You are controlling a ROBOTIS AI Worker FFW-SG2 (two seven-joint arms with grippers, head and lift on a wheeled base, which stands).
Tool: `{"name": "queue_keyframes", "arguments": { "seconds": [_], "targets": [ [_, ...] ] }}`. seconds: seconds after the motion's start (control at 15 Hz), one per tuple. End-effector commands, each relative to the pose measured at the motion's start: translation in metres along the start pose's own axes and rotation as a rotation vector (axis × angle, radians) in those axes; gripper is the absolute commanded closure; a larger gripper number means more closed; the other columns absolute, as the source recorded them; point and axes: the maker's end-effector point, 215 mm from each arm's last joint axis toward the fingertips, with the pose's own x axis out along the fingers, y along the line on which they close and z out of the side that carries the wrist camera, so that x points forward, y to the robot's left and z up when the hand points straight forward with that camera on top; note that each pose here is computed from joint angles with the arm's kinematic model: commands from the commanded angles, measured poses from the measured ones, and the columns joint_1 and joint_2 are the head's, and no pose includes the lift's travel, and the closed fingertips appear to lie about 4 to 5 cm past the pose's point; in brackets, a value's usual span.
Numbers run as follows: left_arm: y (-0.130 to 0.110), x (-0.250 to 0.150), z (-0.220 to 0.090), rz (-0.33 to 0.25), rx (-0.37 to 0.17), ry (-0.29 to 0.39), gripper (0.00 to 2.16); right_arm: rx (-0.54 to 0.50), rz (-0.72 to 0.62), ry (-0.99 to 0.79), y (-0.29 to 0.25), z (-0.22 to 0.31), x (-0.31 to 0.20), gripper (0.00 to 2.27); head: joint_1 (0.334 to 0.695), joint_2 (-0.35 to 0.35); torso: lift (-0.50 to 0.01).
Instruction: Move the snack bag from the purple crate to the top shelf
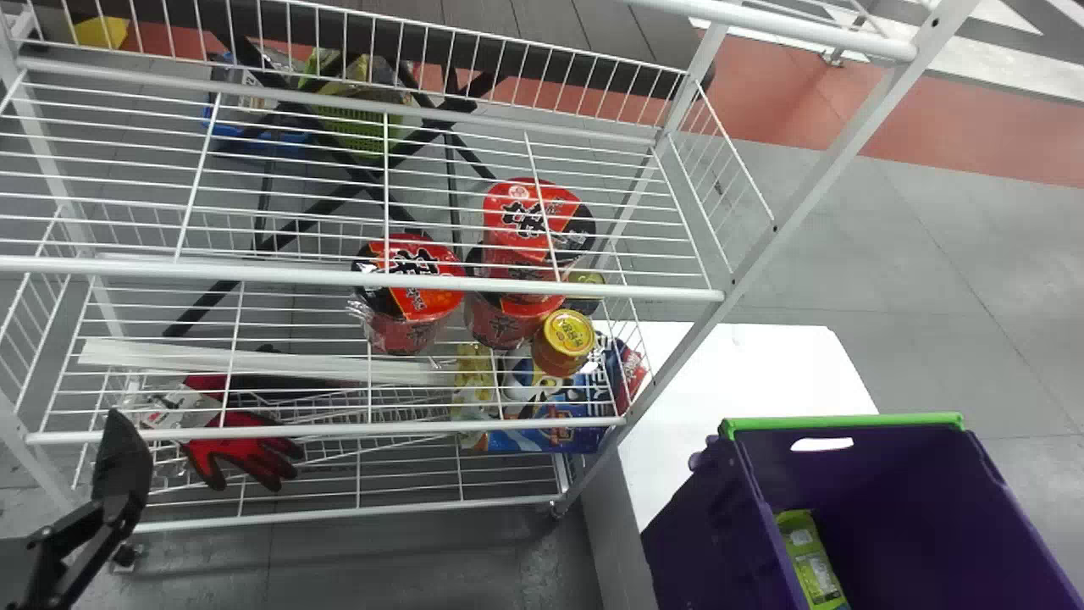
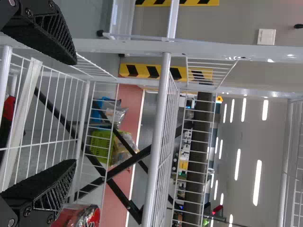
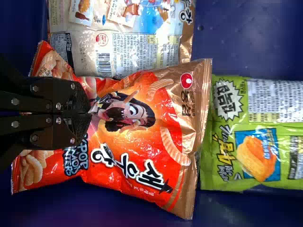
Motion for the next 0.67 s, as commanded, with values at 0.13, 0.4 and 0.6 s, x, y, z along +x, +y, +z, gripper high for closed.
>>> {"name": "queue_keyframes", "arguments": {
  "seconds": [0.13,0.4,0.6],
  "targets": [
    [0.000,0.000,0.000,-0.001,0.001,0.000,0.07,-0.002,-0.006,-0.002,-0.001,0.001,0.000,1.53,0.695,-0.350,-0.396],
    [0.000,0.000,0.001,0.000,0.002,-0.004,0.07,-0.012,-0.007,-0.017,0.001,0.007,0.001,1.53,0.695,-0.350,-0.381],
    [0.001,0.000,0.004,0.004,0.004,-0.012,0.07,-0.016,-0.007,-0.035,0.003,0.015,0.000,1.53,0.695,-0.350,-0.369]
  ]
}}
